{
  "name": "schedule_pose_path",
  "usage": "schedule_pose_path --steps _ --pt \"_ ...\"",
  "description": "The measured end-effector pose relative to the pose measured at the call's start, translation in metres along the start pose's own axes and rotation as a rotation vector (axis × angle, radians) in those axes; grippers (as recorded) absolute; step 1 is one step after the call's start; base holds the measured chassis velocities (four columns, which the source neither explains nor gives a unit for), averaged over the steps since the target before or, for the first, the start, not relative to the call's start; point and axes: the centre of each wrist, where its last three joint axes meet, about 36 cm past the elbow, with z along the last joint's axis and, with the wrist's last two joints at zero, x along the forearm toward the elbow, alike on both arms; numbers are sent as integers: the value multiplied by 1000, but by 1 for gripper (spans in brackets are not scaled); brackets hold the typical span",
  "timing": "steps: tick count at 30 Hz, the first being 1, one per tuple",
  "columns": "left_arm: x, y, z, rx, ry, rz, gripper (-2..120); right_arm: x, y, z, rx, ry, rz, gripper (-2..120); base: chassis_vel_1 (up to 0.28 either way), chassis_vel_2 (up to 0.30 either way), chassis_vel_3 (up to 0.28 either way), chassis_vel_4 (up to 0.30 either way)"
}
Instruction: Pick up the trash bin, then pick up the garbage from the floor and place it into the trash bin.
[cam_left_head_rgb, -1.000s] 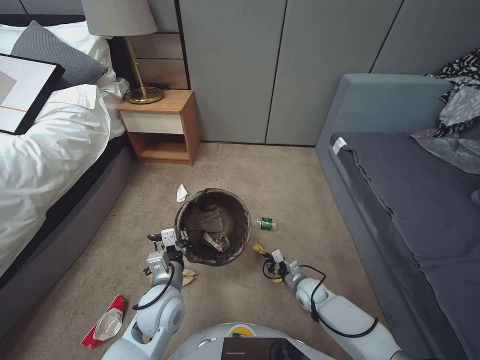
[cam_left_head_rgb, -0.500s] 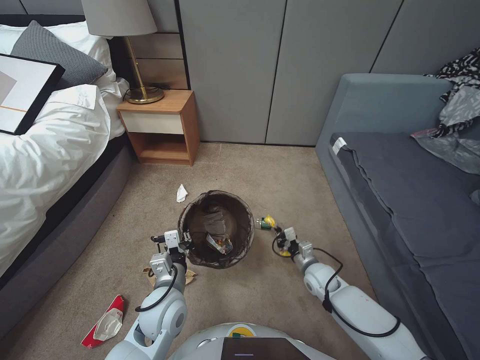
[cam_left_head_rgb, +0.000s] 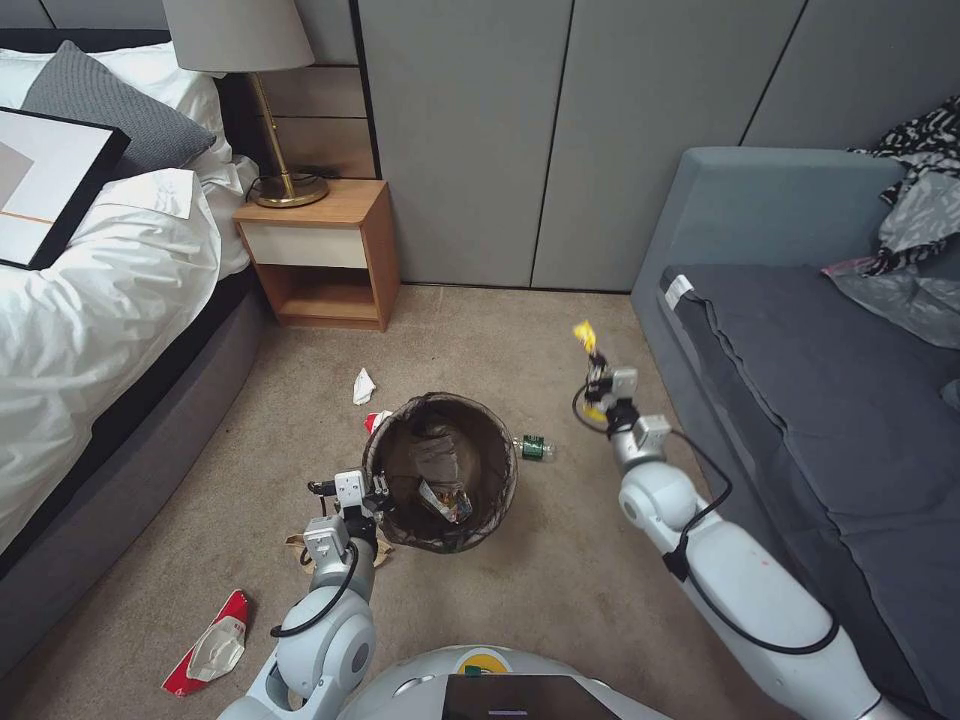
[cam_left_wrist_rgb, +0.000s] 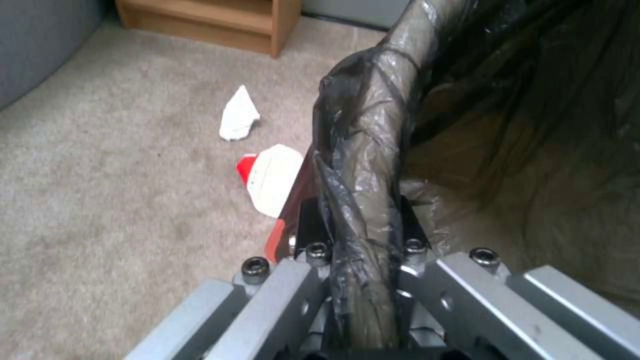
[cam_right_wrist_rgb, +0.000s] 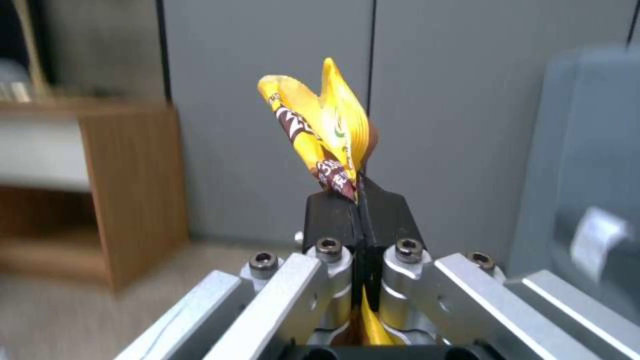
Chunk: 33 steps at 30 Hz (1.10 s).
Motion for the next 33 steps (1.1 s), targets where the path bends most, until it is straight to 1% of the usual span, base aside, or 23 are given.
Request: schedule_pose_path --steps 1,3,4,7,9,10,13,14,17,19,22,23,25,27,28,30,32,33 --pt "0 0 0 0 0 0 2 0 0 0 0 0 0 0 0 0 0 0" --pt "2 2 2 -10 9 3 2 -2 3 -25 -18 -64 -31 0 0 0 0 0" --pt "2 2 3 -12 11 4 2 -2 5 -33 -24 -82 -46 0 0 0 0 0" --pt "3 3 3 -15 14 4 2 -1 7 -40 -31 -102 -65 0 0 0 0 0" --pt "4 3 4 -18 19 6 2 1 12 -54 -46 -136 -103 0 0 0 0 0" --pt "4 3 4 -18 19 6 2 1 12 -54 -46 -136 -103 0 0 0 0 0" --pt "5 4 5 -23 26 10 2 9 24 -76 -77 -185 -175 0 0 0 0 0" --pt "5 4 6 -26 31 12 2 14 31 -88 -95 -208 -218 0 0 0 0 0" --pt "5 4 6 -27 32 12 2 15 32 -90 -97 -211 -225 0 0 0 0 0" --pt "5 4 7 -32 37 14 2 24 42 -105 -120 -240 -298 0 0 0 0 0" --pt "5 4 7 -32 39 14 2 27 45 -110 -127 -247 -323 0 0 0 0 0" --pt "5 4 7 -32 40 14 2 40 53 -120 -135 -254 -408 0 0 0 0 0" --pt "5 4 7 -33 40 14 2 44 54 -122 -135 -252 -429 0 0 0 0 0" --pt "5 4 7 -32 41 13 2 57 59 -119 -132 -219 -507 0 0 0 0 0" --pt "5 4 7 -32 41 13 2 57 59 -119 -132 -219 -507 0 0 0 0 0" --pt "6 2 8 -31 44 15 2 69 64 -109 -126 -173 -570 0 0 0 0 0" --pt "6 1 8 -31 45 17 2 73 66 -106 -125 -159 -588 0 0 0 0 0" --pt "6 1 8 -30 46 19 2 80 70 -100 -124 -134 -618 0 0 0 0 0"
